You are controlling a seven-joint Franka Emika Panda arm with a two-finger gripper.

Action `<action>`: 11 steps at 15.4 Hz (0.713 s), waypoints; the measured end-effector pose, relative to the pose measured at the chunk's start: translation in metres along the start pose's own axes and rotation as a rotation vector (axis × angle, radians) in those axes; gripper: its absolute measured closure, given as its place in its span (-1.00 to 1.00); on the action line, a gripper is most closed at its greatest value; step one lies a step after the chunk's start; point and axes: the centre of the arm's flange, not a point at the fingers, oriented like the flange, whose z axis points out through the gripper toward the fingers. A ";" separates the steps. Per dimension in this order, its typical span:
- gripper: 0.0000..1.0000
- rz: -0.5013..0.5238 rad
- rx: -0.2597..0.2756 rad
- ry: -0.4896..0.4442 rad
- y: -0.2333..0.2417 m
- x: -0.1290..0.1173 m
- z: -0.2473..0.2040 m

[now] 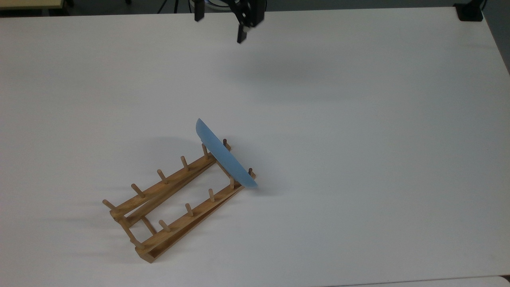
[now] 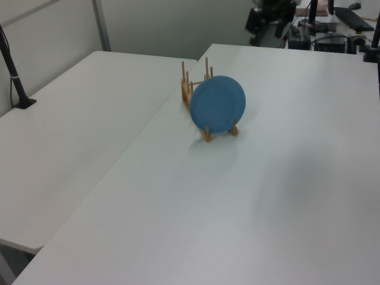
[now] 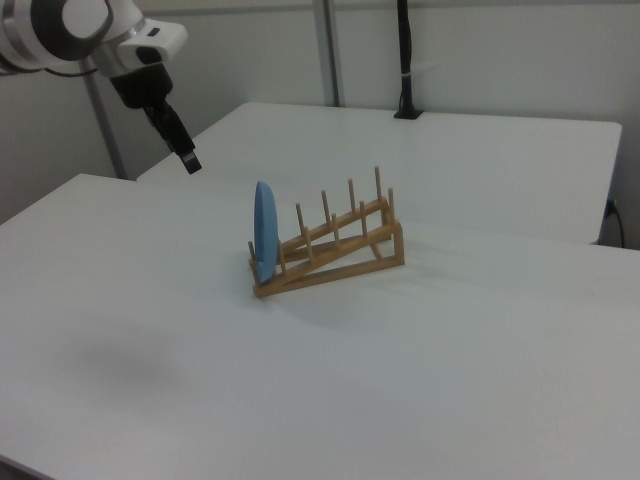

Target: Place plate in plate rack

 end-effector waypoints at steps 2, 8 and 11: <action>-1.00 -0.048 0.011 -0.057 0.020 0.006 0.000; -1.00 -0.305 0.099 -0.113 0.077 0.037 0.009; -1.00 -0.456 0.108 -0.112 0.086 0.042 0.013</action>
